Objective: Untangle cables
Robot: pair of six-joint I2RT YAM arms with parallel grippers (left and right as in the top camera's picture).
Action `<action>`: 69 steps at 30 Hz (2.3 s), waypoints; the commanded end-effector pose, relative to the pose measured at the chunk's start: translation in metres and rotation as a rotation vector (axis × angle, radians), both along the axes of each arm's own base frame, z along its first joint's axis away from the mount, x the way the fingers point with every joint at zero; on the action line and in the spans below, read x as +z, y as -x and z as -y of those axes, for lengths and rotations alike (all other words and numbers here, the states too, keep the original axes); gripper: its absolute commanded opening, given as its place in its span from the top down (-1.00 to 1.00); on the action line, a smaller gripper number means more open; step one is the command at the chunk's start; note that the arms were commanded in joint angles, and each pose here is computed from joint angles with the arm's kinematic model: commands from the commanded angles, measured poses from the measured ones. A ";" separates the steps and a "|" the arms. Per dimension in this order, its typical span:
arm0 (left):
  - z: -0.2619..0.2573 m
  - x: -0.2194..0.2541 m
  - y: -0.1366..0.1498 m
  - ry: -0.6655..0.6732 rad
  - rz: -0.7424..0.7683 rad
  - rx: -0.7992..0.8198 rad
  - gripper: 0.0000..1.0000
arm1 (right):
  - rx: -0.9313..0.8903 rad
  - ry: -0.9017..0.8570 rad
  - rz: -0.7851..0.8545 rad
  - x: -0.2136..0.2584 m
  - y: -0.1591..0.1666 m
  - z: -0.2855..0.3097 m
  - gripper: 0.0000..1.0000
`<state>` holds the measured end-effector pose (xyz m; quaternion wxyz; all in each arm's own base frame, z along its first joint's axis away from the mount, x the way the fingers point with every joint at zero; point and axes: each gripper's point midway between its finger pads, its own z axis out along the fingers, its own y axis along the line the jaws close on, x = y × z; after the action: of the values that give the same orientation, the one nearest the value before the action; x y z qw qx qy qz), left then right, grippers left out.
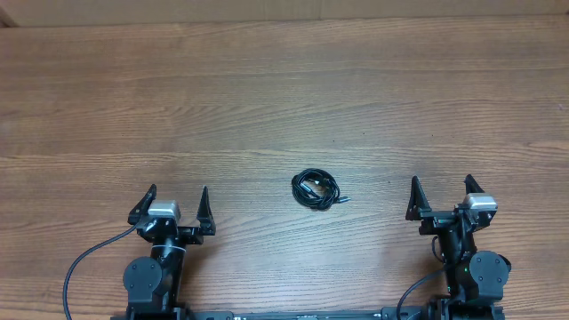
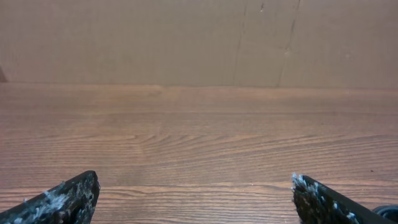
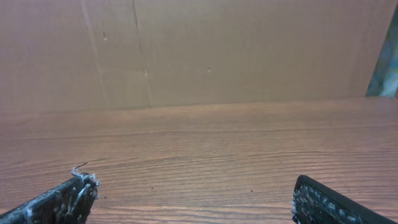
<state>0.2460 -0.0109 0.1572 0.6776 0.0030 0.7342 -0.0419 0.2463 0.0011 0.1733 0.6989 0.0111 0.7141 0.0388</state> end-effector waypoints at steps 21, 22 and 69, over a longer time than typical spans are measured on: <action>0.001 0.000 0.000 -0.004 0.006 -0.006 -0.99 | -0.002 0.008 0.005 -0.002 0.000 0.000 -1.00; 0.001 0.000 0.000 -0.004 0.006 -0.006 -0.99 | -0.002 0.008 0.005 -0.002 0.000 0.000 -1.00; 0.028 0.106 0.014 0.006 -0.107 -0.162 -0.99 | -0.002 0.008 0.005 -0.002 0.000 0.000 -1.00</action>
<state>0.2313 -0.0248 0.2441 0.6453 0.0300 0.7600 -0.0709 0.2463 0.0011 0.1732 0.6987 0.0111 0.7143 0.0388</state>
